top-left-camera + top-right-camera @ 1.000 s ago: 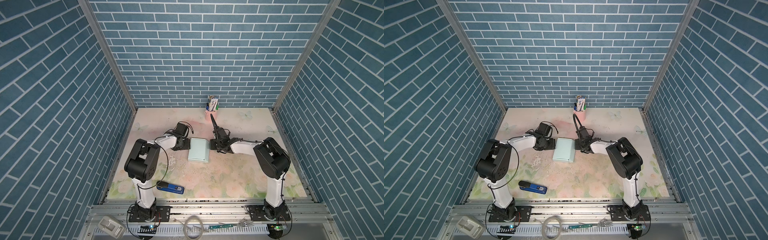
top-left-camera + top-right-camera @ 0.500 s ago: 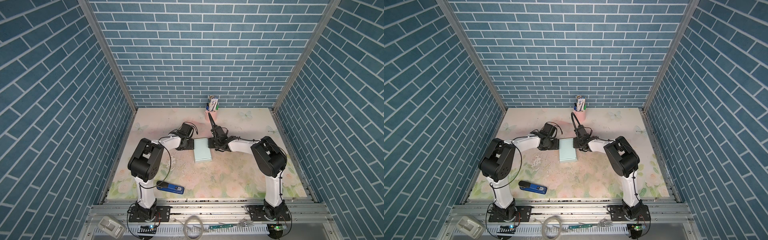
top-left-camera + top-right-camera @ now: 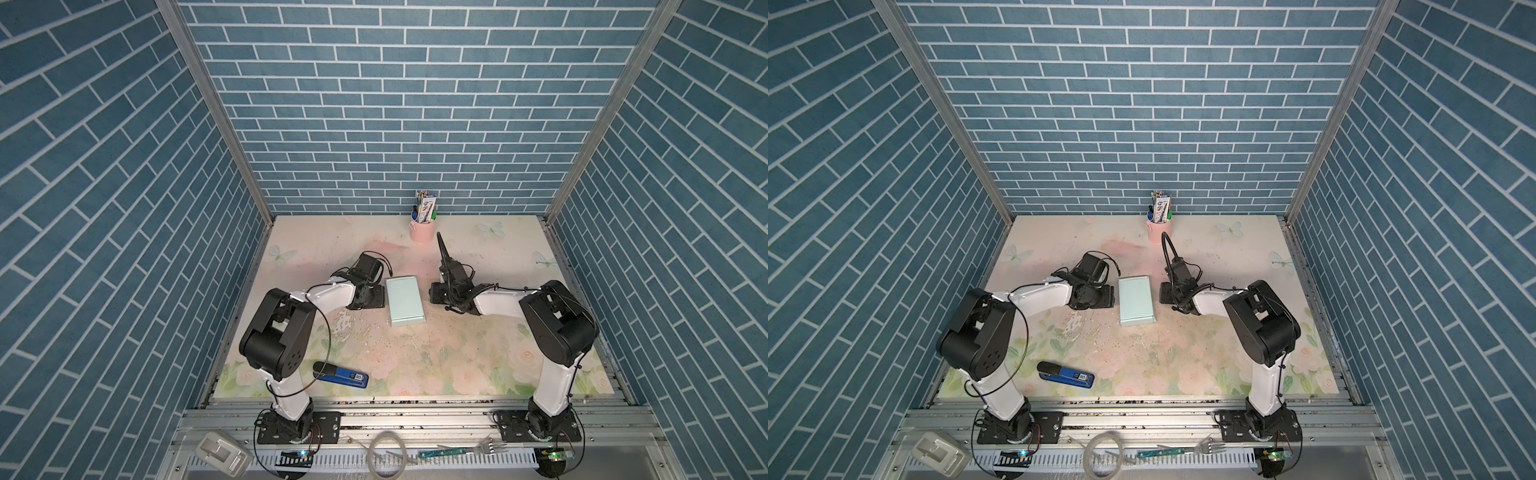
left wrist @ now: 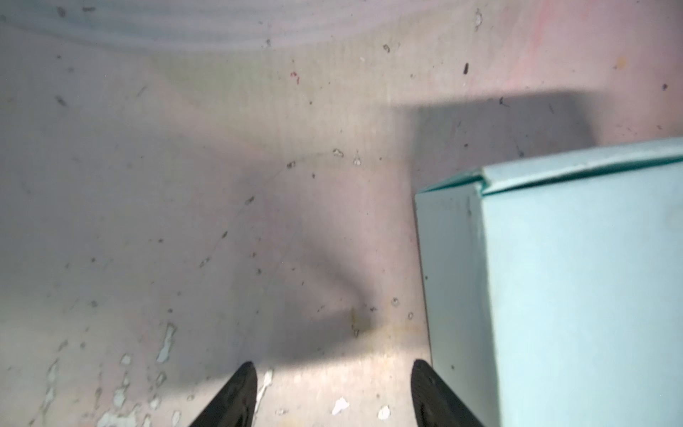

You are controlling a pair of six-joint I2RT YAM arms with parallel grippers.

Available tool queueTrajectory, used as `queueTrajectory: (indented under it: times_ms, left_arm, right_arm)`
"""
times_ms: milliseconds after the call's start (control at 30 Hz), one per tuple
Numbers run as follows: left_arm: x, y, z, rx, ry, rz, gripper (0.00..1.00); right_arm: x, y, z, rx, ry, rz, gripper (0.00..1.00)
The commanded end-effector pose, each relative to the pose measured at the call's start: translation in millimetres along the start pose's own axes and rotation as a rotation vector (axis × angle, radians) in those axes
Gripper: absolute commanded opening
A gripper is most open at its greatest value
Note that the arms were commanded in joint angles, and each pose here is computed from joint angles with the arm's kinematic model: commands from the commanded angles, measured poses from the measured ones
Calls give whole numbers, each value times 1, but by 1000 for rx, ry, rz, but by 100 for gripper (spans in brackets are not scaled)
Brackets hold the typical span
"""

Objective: Fold the paper box

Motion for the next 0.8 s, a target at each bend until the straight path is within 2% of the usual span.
queueTrajectory:
  times_ms: [0,300,600,767]
  left_arm:
    - [18,4,11,-5,29,34,68]
    - [49,-3,7,35,34,73,68]
    - [64,-18,-31,78,-17,96,68]
    - [66,-21,-38,81,-26,93,68]
  right_arm:
    - [22,8,-6,15,-27,54,28]
    - [56,14,17,-11,-22,86,27]
    - [71,9,32,-61,-220,20,26]
    - [75,10,33,-54,-267,0,25]
Point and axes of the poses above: each gripper's point midway between its finger pads, its own y axis back along the fingers, its own z axis along the line the jaws close on, x = y × z, the point moved 8 cm from there along y, back along the fingers, and after that the axes turned 12 degrees about y, right-handed, at the moved point
